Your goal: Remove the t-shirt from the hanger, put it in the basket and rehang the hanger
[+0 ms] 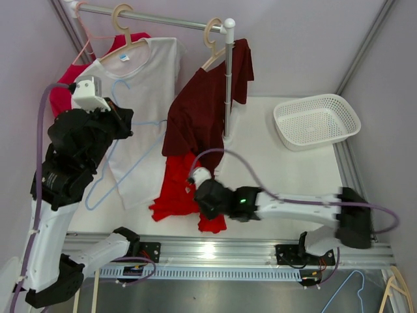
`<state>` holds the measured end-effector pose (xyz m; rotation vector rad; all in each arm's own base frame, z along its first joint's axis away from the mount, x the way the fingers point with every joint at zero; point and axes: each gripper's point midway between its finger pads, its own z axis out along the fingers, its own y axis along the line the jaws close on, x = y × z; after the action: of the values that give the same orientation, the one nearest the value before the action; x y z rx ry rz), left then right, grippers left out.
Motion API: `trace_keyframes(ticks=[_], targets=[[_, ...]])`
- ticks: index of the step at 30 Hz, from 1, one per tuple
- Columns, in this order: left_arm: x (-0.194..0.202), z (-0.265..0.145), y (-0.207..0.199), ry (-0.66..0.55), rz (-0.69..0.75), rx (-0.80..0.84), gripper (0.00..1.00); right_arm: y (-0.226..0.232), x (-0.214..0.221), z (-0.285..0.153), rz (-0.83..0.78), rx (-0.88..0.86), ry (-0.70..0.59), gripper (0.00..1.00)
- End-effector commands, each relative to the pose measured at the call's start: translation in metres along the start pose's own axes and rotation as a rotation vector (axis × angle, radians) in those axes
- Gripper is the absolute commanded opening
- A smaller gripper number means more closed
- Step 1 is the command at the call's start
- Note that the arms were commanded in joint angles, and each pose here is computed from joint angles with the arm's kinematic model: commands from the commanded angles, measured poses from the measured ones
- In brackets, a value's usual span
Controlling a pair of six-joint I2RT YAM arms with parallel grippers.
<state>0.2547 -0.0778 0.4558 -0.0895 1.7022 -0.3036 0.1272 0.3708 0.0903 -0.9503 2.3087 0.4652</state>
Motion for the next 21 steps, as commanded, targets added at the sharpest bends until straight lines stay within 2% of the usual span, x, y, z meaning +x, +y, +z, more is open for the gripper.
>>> trace_keyframes(ticks=[1, 2, 3, 4, 5, 7, 12, 13, 14, 17, 19, 20, 21], targets=[[-0.008, 0.009, -0.011, -0.011, -0.036, 0.054, 0.01, -0.014, -0.083, -0.116, 0.158, -0.119, -0.302, 0.0], [-0.011, 0.009, -0.012, -0.014, -0.038, 0.055, 0.01, -0.027, -0.086, -0.134, 0.177, -0.105, -0.319, 0.0], [-0.011, 0.012, -0.01, -0.008, -0.04, 0.044, 0.01, -0.051, -0.11, -0.172, 0.236, -0.085, -0.427, 0.0], [-0.014, 0.01, -0.009, -0.014, -0.043, 0.038, 0.01, -0.067, -0.117, -0.188, 0.263, -0.051, -0.462, 0.0], [-0.013, 0.013, -0.008, -0.003, -0.044, 0.028, 0.01, -0.087, -0.118, -0.2, 0.289, 0.005, -0.474, 0.0], [-0.013, 0.015, 0.0, 0.0, -0.058, -0.017, 0.01, -0.142, -0.137, -0.233, 0.386, 0.155, -0.582, 0.0], [-0.01, 0.025, 0.015, 0.005, -0.073, -0.091, 0.01, -0.224, -0.176, -0.283, 0.529, 0.328, -0.762, 0.0], [-0.011, 0.027, 0.016, 0.003, -0.076, -0.09, 0.01, -0.235, -0.185, -0.279, 0.54, 0.332, -0.754, 0.0], [-0.01, 0.03, 0.016, 0.007, -0.077, -0.091, 0.01, -0.261, -0.198, -0.306, 0.586, 0.378, -0.826, 0.0], [-0.006, 0.04, 0.019, 0.022, -0.068, -0.097, 0.01, -0.302, -0.218, -0.326, 0.64, 0.398, -0.893, 0.0], [-0.004, 0.046, 0.021, 0.023, -0.061, -0.106, 0.01, -0.314, -0.241, -0.358, 0.628, 0.4, -0.973, 0.0], [-0.005, 0.05, 0.017, 0.014, -0.059, -0.077, 0.01, -0.341, -0.242, -0.348, 0.657, 0.44, -0.936, 0.0], [-0.003, 0.053, 0.015, 0.015, -0.054, -0.064, 0.01, -0.339, -0.262, -0.377, 0.615, 0.427, -0.995, 0.0]])
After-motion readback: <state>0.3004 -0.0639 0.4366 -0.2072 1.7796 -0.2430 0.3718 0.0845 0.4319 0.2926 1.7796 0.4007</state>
